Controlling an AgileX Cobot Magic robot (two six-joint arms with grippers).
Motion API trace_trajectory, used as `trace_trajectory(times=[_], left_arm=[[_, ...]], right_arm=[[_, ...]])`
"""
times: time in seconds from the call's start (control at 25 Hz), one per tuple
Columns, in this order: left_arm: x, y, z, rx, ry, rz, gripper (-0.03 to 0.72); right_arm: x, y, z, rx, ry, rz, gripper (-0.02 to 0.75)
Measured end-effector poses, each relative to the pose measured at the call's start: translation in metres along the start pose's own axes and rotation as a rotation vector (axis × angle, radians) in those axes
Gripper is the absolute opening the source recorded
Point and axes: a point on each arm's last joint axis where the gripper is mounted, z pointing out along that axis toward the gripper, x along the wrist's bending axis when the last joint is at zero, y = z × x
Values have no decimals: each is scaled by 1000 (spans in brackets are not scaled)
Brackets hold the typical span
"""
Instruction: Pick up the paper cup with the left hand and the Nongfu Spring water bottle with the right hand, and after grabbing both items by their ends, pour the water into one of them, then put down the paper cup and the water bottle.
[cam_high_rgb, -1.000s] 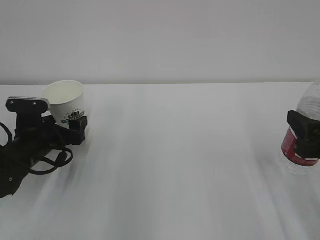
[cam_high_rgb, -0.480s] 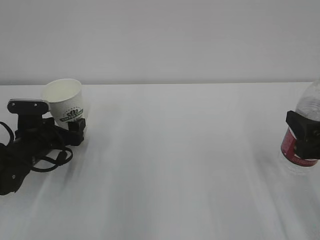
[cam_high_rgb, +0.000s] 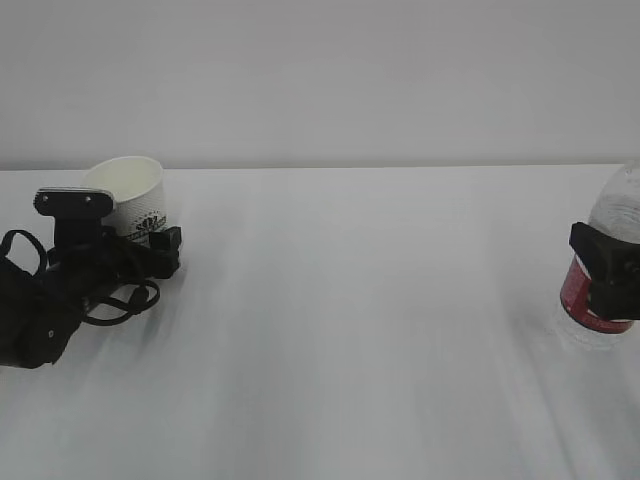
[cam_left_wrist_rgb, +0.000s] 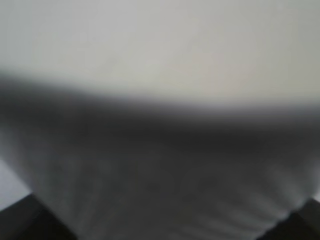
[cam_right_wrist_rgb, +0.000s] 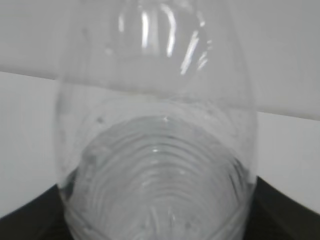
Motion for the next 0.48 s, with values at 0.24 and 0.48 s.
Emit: trace_trajectory(times=[0.24,0.48], left_arm=[[0,1,1,-13,-1,0,666],[0,1,1,-18,-3,1,560]], right_arm=[[0,0,0,0,0,0,520],[0,0,0,0,0,0,520]])
